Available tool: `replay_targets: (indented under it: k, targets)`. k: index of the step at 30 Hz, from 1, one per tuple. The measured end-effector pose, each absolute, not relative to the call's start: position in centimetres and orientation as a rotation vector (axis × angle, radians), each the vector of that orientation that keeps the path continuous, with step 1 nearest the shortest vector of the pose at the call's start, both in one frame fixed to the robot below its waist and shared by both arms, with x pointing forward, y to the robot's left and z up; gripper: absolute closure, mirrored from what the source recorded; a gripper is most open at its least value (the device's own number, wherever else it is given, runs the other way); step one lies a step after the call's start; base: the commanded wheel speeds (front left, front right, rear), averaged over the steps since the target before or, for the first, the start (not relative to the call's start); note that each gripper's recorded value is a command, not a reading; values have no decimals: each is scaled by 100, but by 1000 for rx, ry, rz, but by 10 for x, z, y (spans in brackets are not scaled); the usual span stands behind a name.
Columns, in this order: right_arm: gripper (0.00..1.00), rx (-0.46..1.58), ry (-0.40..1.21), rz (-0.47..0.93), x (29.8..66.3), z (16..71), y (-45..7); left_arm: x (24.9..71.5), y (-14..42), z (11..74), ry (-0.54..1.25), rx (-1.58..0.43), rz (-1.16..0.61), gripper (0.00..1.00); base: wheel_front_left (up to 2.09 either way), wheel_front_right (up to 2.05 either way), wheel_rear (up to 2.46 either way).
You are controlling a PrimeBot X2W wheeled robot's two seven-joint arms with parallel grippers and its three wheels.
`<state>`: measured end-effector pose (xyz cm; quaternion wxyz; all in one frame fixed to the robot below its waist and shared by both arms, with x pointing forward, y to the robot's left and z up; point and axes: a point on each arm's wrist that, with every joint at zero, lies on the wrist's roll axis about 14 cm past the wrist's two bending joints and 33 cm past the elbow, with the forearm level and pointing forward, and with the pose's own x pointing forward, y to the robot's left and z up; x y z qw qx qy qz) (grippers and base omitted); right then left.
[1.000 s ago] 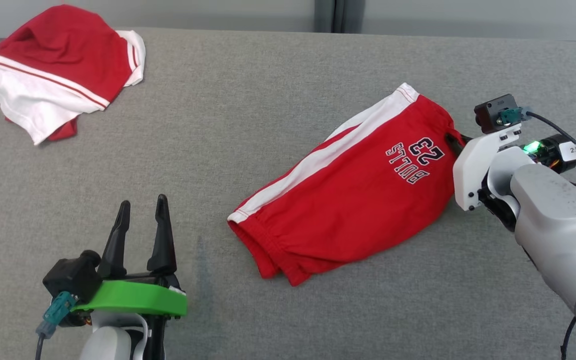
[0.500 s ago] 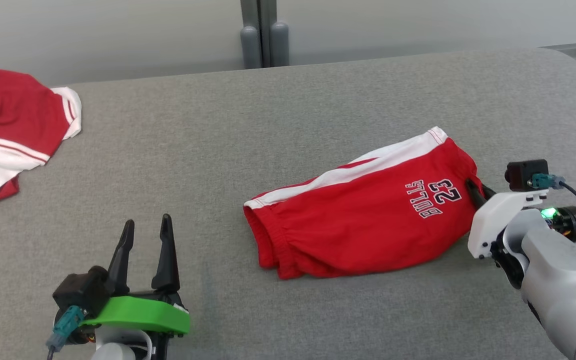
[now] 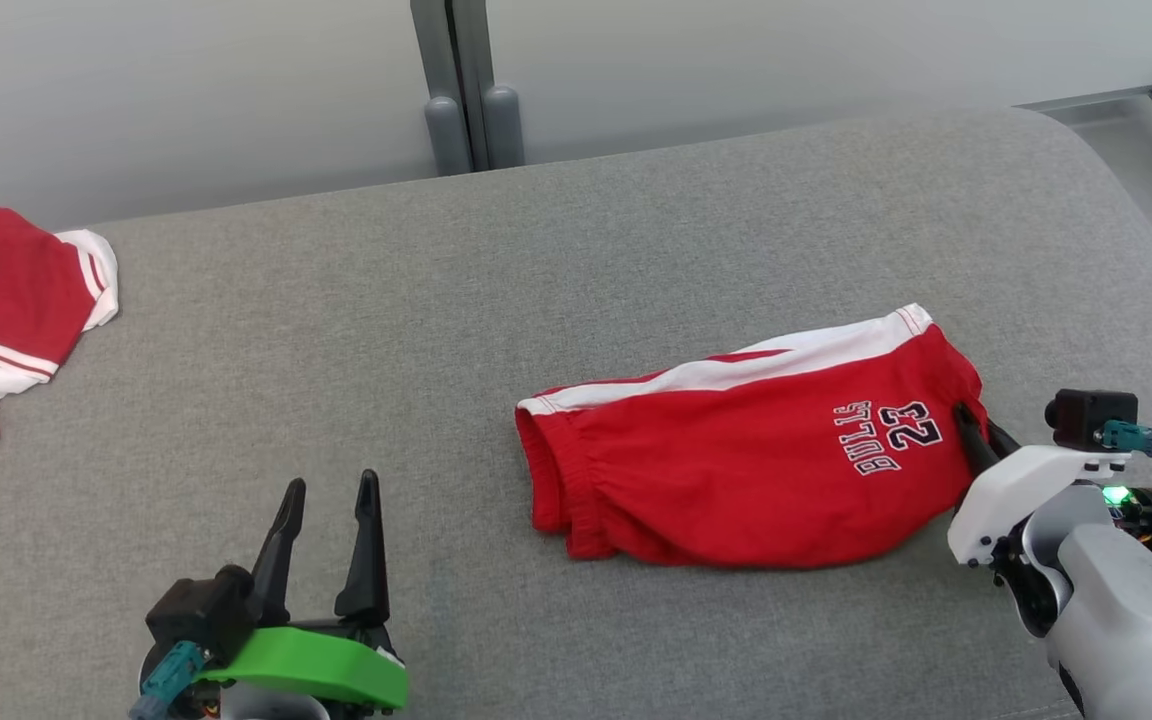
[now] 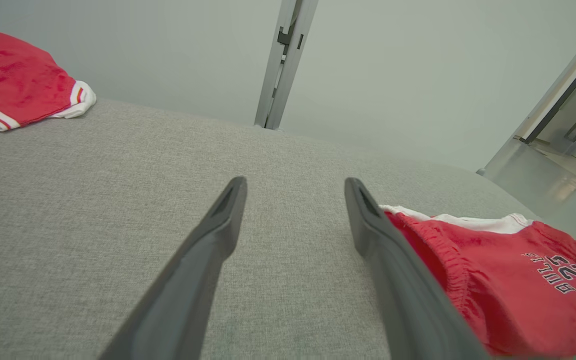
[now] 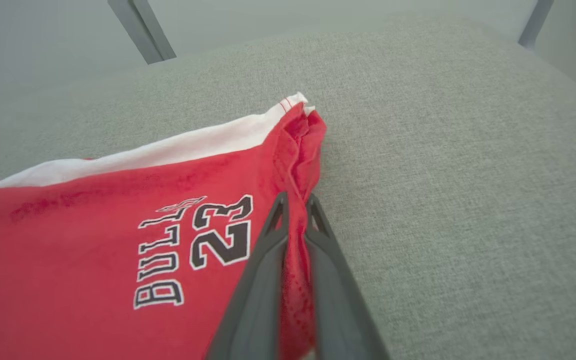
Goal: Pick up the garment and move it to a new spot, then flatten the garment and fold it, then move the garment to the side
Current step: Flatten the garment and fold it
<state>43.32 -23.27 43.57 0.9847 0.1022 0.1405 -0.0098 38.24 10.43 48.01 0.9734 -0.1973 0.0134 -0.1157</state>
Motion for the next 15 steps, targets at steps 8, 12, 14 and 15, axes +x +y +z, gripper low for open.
replay_targets:
  k: [8, 12, 14, 15]
  targets:
    - [100, 172, 161, 116, 454, 470, -174, 374, 107, 481, 25, -402, -224, 0, 0, 0, 0]
    - [100, 161, 98, 243, 459, 493, -120, 369, 112, 485, 11, -405, -211, 0, 0, 0, 0]
    - [100, 146, 78, 315, 458, 503, -93, 367, 115, 488, 1, -406, -203, 0, 0, 0, 0]
    - [100, 137, 72, 353, 457, 508, -80, 366, 117, 489, -3, -407, -198, 0, 0, 0, 0]
